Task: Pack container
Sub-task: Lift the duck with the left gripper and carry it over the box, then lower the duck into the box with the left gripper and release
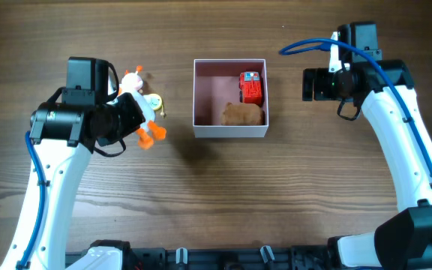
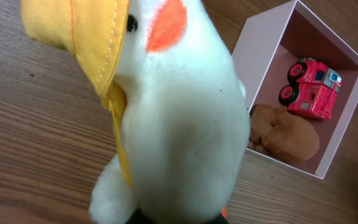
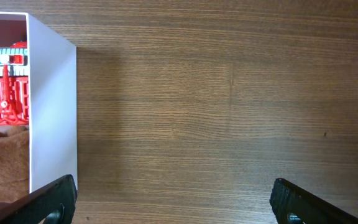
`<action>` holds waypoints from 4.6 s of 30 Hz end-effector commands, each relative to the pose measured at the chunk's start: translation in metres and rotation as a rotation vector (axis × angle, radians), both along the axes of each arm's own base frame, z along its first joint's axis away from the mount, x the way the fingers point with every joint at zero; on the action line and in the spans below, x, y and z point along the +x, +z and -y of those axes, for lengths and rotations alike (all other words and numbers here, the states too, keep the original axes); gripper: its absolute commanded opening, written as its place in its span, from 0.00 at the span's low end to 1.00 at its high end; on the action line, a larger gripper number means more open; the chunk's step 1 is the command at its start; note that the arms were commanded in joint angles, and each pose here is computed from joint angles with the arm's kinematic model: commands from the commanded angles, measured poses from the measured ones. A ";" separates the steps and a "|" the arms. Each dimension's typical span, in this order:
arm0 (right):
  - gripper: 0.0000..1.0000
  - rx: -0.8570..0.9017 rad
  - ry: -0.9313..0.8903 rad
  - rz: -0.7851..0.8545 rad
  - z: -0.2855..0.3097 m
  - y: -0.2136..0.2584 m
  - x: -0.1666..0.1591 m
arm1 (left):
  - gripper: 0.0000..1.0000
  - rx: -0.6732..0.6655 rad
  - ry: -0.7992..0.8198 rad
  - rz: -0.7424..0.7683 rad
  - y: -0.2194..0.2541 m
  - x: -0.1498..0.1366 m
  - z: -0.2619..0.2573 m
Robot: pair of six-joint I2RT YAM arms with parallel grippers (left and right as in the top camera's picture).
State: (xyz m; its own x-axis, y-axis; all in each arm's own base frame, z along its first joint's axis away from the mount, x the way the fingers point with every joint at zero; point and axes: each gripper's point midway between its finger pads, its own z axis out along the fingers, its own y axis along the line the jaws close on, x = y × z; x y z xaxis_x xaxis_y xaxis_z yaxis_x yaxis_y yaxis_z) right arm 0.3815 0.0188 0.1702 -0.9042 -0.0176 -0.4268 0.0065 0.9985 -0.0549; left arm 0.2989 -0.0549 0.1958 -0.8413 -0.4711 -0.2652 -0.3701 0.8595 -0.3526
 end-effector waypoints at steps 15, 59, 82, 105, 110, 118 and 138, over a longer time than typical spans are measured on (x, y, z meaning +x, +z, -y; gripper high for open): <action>1.00 -0.001 -0.022 0.040 0.002 0.013 0.003 | 0.04 0.073 -0.401 0.157 0.015 0.004 0.058; 0.99 -0.002 -0.022 0.040 0.002 0.013 0.003 | 0.04 0.279 -0.558 0.103 -0.118 0.075 0.146; 0.99 -0.002 -0.022 0.040 0.002 0.013 0.003 | 0.54 0.283 -0.561 0.083 -0.120 0.072 0.144; 1.00 -0.002 -0.022 0.040 0.002 0.013 0.003 | 0.68 0.279 -0.532 0.201 -0.086 0.100 0.155; 1.00 -0.002 -0.022 0.040 0.002 0.013 0.003 | 0.68 0.279 -0.531 0.204 -0.085 0.101 0.155; 1.00 -0.002 -0.022 0.040 0.002 0.013 0.003 | 0.25 0.276 -0.530 0.215 -0.084 0.102 0.157; 0.99 -0.002 -0.022 0.040 0.002 0.013 0.003 | 0.04 0.309 -0.535 0.034 -0.141 0.086 0.149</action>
